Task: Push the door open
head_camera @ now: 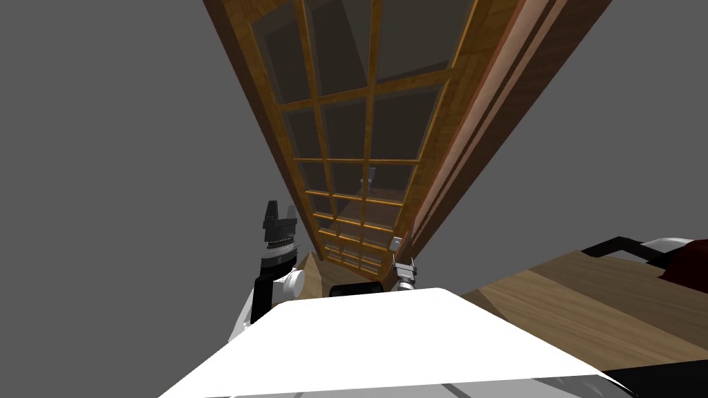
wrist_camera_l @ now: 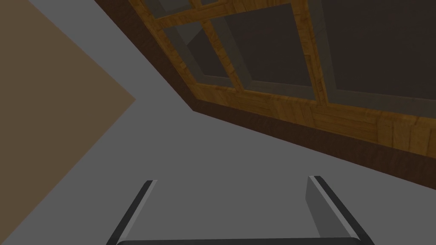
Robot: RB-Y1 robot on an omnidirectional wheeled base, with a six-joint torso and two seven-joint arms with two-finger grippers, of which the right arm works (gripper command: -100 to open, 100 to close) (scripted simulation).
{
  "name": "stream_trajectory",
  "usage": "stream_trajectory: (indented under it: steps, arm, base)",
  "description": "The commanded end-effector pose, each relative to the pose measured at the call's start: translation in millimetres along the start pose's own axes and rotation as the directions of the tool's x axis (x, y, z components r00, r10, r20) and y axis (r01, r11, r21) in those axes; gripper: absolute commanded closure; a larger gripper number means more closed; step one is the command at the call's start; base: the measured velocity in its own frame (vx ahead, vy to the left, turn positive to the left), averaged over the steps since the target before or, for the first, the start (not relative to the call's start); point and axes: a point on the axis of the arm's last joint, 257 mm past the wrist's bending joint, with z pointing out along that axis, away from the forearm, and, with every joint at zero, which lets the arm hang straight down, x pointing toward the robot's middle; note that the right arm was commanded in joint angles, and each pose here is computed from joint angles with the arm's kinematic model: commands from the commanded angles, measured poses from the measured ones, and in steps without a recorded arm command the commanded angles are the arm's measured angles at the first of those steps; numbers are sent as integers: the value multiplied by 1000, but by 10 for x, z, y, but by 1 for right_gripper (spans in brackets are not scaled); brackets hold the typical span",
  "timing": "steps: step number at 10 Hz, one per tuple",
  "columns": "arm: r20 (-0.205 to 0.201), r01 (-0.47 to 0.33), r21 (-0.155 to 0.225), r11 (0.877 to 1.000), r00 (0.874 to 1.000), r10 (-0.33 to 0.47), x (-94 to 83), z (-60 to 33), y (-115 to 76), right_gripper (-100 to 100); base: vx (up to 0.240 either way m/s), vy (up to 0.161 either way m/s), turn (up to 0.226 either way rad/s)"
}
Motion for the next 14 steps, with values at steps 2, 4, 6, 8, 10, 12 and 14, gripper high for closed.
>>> stream_trajectory:
  steps: [2,4,6,8,10,12,14]
  arm:
    - [-50,-3,-6,1000,999,3,146,229,25,-100]
    - [-50,-3,-6,1000,999,3,146,229,25,-100]
    - [-50,15,-12,1000,999,-16,128,179,87,-100]
    - [-55,14,-15,1000,998,-15,150,195,86,-100]
    - [-55,14,-15,1000,998,-15,150,195,86,-100]
    - [-55,14,-15,1000,998,-15,150,195,86,-100]
    - [-55,14,-15,1000,998,-15,150,195,86,-100]
  base:
    - [-10,2,4]
    - [-1,-6,-1]
    - [29,21,-40]
    - [61,39,-59]
    - [-1,10,13]
    - [-7,-5,8]
    - [-7,-13,9]
